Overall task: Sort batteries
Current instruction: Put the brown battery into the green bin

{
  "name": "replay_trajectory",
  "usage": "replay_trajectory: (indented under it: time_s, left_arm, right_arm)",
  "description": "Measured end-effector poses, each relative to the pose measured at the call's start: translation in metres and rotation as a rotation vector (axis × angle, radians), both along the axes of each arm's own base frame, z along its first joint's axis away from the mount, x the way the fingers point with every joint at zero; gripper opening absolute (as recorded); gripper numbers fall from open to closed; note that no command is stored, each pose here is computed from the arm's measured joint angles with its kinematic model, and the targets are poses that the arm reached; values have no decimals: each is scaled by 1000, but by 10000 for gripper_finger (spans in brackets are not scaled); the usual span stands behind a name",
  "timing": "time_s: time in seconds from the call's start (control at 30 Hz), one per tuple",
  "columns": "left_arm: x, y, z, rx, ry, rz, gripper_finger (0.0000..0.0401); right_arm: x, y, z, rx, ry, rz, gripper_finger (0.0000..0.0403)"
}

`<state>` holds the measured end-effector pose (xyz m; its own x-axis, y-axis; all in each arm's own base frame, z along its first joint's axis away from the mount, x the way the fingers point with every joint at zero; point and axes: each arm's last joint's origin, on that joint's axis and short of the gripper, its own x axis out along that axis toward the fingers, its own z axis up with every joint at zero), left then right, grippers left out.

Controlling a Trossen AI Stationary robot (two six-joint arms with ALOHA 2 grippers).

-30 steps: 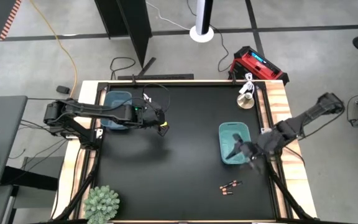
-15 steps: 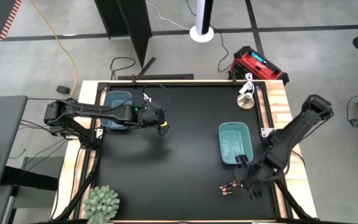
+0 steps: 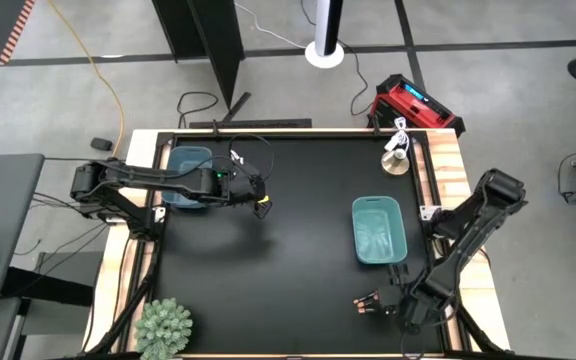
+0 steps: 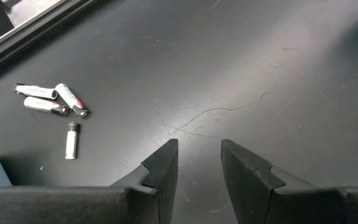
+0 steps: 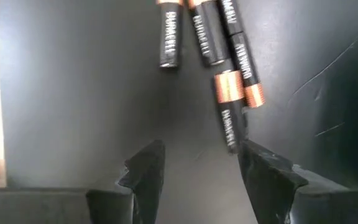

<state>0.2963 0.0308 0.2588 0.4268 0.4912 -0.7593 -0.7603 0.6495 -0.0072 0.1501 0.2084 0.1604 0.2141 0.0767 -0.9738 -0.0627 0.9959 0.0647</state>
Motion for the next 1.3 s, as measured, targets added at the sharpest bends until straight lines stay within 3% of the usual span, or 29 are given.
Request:
replay_trajectory:
  time_s: [0.47, 0.6, 0.93, 1.3]
  left_arm:
    - [0, 0, 0, -1, -1, 0, 116]
    - [0, 0, 0, -1, 0, 0, 116]
    - [0, 0, 0, 3, 5, -8, 116]
    - [0, 0, 0, 4, 7, -12, 116]
  right_arm:
    - [9, 1, -20, -81, 22, -14, 214]
    - [12, -1, -21, -84, 24, -21, 186]
    - [18, -7, -22, -85, 32, -51, 73]
    - [20, -3, -17, -91, 33, -39, 55]
